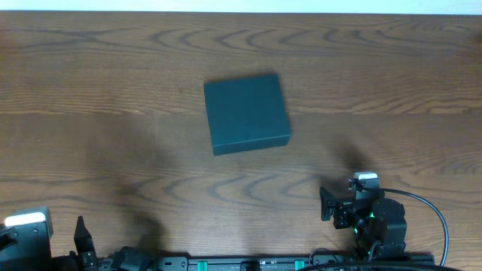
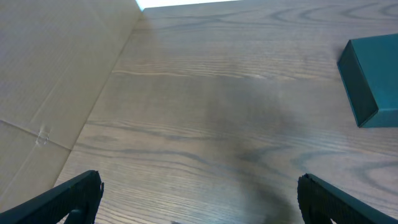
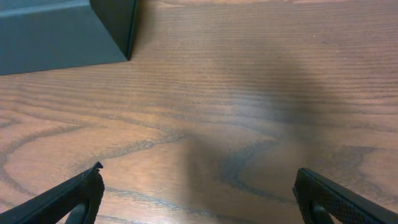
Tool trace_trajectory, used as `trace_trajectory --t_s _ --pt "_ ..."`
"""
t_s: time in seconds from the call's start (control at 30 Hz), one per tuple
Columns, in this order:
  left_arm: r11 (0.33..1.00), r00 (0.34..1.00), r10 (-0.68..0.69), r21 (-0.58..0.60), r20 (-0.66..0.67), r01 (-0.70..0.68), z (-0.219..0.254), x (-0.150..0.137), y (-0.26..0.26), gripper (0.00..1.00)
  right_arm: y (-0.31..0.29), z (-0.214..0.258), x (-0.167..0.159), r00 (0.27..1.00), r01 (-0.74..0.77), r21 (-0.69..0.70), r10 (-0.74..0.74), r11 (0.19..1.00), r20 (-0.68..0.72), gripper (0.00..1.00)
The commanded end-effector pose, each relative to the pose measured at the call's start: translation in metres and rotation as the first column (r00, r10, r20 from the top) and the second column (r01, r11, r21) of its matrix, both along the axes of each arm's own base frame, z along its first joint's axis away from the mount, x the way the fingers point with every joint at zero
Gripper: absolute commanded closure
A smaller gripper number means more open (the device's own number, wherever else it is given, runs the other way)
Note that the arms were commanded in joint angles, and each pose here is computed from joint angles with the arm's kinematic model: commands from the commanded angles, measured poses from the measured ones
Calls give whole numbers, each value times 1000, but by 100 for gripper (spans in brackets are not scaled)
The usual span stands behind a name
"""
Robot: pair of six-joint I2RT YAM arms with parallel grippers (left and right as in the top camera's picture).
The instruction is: Pack container
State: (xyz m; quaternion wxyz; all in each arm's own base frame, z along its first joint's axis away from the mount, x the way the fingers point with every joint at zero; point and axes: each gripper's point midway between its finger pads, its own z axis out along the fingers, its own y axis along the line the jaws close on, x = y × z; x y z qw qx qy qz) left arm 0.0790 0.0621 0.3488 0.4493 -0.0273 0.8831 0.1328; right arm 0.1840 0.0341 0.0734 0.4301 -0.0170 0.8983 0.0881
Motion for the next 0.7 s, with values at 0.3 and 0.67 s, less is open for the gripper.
trace_trajectory --t_s 0.3,0.67 --pt "1000 1000 12 -4 2 -12 0 0 1 2 -2 -2 0 1000 6 -9 -6 1000 1 1" --pt "997 994 44 -72 104 -36 6 4 -5 2 -2 -2 0 1000 6 -9 -6 1000 1 1"
